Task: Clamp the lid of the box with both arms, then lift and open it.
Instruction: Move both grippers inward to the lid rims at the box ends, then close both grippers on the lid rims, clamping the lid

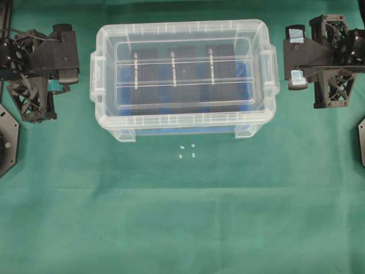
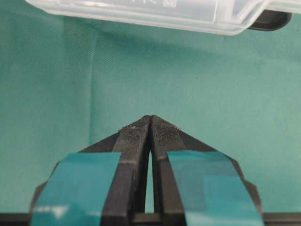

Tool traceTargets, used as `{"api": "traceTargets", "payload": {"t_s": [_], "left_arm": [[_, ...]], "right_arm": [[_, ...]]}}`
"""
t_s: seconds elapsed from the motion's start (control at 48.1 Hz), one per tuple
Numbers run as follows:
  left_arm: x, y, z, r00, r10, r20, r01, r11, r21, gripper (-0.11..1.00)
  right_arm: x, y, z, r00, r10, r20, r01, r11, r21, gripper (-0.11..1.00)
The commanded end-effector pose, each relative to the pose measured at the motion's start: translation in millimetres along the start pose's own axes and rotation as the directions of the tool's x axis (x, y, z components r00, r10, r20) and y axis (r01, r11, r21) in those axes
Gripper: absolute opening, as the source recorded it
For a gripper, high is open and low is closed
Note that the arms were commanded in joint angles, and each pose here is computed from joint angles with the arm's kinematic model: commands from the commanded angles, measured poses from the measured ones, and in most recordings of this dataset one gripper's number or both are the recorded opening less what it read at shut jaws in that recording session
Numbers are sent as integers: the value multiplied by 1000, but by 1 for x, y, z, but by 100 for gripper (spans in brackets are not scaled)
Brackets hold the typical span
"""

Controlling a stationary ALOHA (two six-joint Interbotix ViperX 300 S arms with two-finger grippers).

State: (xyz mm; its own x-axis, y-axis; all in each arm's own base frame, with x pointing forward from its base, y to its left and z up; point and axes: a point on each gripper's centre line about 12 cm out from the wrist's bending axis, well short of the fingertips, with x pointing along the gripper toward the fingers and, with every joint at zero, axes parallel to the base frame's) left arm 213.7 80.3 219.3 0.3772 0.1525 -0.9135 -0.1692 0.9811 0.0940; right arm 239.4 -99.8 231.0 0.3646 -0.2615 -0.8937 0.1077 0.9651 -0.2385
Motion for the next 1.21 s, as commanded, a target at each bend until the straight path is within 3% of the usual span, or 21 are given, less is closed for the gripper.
{"api": "traceTargets", "payload": {"t_s": [0.0, 0.333, 0.853, 1.186], "left_arm": [[-6, 3, 8, 1000, 8, 28, -8, 1000, -10, 1], [-7, 5, 16, 999, 6, 36, -6, 1000, -11, 1], [6, 13, 56, 1000, -1, 13, 1, 1000, -9, 1], [8, 11, 60, 1000, -5, 9, 5, 1000, 1, 1]], "right_arm": [[-7, -4, 9, 999, -9, 38, 8, 1000, 11, 1], [-7, -2, 12, 999, 11, 47, -12, 1000, 26, 1], [10, -5, 40, 998, 39, 58, -38, 999, -9, 1], [16, -7, 56, 995, 55, 78, -53, 998, -21, 1]]}}
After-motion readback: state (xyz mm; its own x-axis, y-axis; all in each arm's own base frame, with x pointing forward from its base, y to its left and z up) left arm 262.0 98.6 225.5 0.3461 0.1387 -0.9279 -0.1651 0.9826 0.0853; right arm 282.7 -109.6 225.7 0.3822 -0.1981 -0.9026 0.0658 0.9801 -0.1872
